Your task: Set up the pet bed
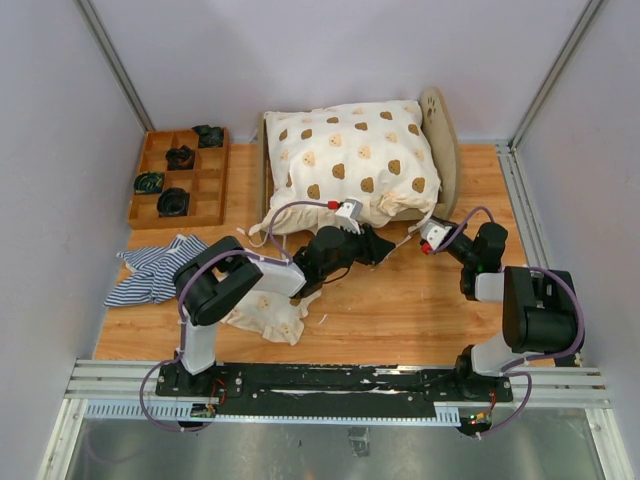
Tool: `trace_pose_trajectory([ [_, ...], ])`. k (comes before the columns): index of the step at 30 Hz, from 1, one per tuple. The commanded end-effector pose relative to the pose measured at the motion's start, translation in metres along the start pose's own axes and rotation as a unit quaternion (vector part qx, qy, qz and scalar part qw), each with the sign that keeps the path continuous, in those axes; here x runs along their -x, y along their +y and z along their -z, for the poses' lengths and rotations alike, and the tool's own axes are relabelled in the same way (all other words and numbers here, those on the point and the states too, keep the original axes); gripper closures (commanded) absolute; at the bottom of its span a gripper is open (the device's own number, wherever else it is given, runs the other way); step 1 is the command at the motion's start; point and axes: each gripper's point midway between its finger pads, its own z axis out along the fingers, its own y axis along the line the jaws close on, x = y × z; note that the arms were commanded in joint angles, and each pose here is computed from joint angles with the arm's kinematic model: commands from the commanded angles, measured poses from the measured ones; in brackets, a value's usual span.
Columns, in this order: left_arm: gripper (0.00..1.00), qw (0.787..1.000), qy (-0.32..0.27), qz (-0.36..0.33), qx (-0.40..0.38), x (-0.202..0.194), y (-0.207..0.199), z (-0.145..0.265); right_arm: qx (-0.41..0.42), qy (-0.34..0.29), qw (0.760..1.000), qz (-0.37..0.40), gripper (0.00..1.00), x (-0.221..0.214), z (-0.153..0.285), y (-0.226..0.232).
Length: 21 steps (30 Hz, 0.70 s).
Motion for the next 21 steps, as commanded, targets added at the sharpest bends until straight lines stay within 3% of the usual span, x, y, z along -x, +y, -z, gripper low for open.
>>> trace_pose_trajectory([
  [1, 0.55, 0.999, -0.028, -0.025, 0.012, 0.014, -0.003, 0.005, -0.001, -0.037, 0.999, 0.012, 1.00, 0.012, -0.001, -0.008],
  [5, 0.58, 0.995, -0.030, -0.083, -0.039, 0.021, -0.022, -0.010, 0.002, -0.041, 0.999, 0.006, 1.00, 0.015, -0.001, -0.008],
  [10, 0.58, 0.975, -0.028, -0.174, -0.134, 0.012, -0.046, -0.042, 0.004, -0.036, 0.999, -0.005, 1.00, 0.013, -0.002, -0.008],
  [21, 0.51, 0.930, -0.041, -0.311, -0.193, -0.012, -0.038, -0.077, -0.001, -0.039, 0.999, -0.009, 1.00, 0.015, 0.000, -0.007],
])
